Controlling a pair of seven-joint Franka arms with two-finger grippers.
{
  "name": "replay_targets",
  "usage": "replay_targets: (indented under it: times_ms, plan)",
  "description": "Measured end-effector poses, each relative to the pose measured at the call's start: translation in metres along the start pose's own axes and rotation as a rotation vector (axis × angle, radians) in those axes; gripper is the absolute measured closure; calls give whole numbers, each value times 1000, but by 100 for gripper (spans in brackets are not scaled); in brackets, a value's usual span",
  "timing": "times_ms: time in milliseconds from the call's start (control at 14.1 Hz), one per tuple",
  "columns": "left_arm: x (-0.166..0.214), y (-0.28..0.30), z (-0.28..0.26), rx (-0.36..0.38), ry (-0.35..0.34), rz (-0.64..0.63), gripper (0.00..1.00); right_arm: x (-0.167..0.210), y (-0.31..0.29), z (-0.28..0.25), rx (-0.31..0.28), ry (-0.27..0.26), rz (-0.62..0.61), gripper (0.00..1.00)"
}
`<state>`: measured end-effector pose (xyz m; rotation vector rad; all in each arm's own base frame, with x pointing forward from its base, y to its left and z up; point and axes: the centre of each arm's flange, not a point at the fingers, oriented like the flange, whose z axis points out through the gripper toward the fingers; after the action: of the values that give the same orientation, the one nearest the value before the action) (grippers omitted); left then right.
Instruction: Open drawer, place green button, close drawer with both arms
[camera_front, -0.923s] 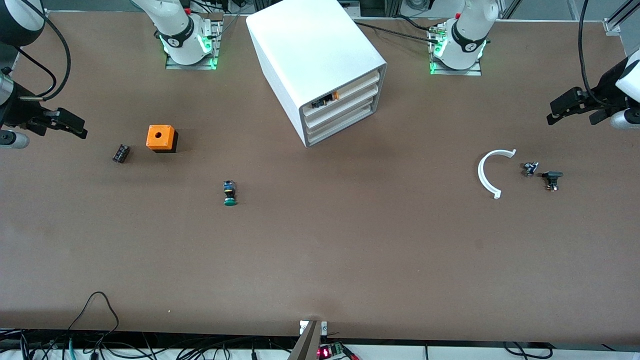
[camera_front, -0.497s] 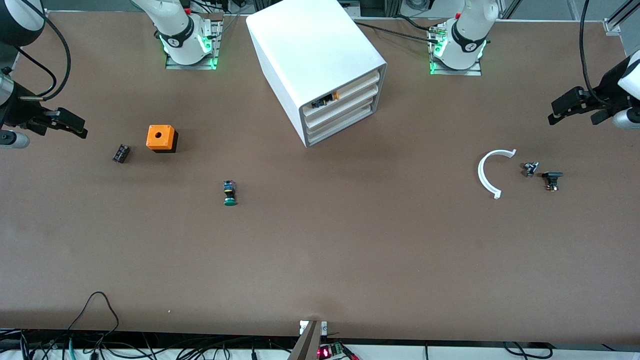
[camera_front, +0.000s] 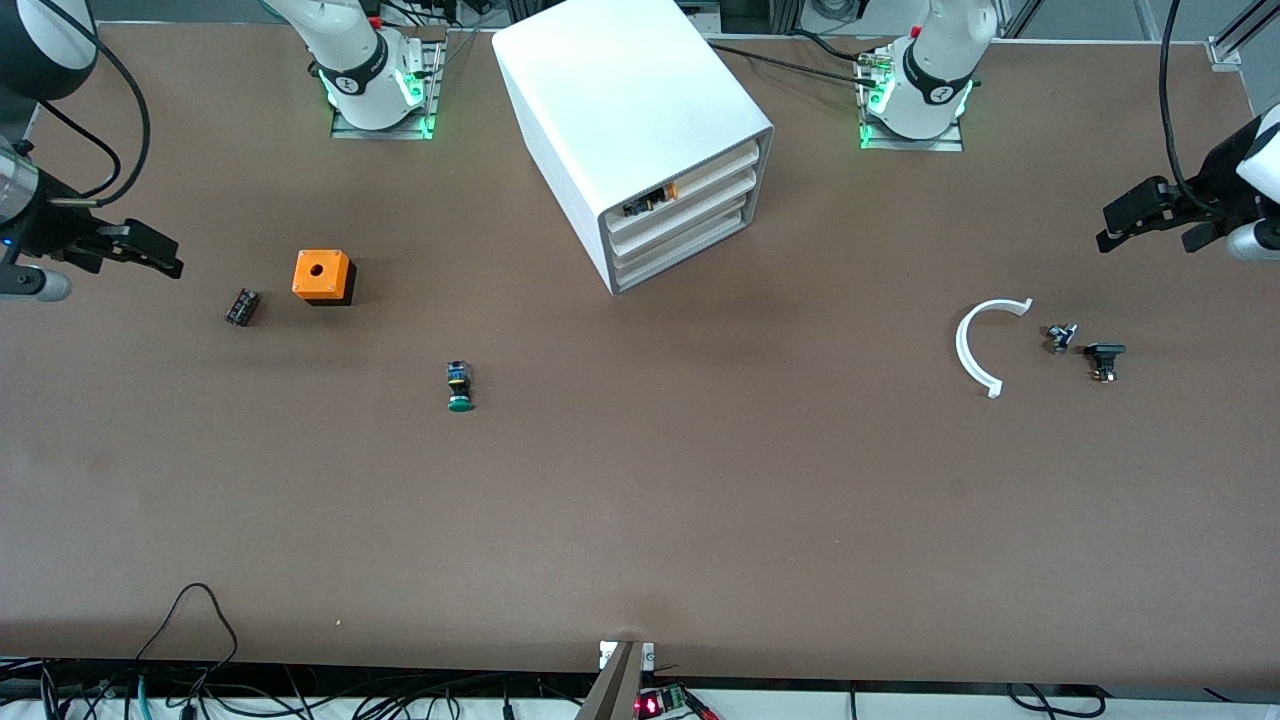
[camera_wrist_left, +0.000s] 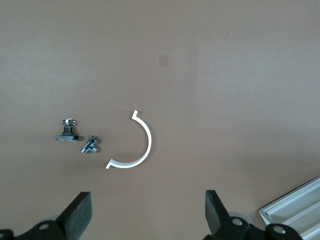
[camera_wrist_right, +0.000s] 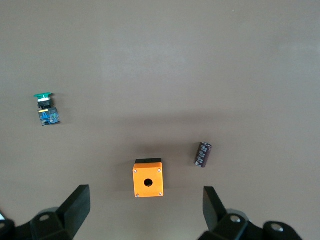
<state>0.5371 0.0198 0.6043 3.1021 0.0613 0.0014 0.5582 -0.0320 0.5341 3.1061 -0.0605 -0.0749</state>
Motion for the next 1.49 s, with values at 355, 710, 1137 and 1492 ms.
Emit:
replay_targets:
  times_ms: [355, 710, 1137, 1492]
  plan:
    - [6, 9, 12, -2, -22, 18, 0, 23, -51, 41, 64, -23, -20, 0]
    - [20, 27, 49, -119, -98, 21, 0, 39, -101, 84, 56, -42, -82, 0]
    - [41, 72, 143, -245, -282, 54, 0, 46, -177, 131, 42, -34, -96, 0]
    - [47, 106, 224, -427, -453, 27, 0, 54, -216, 193, 27, -46, -133, 0]
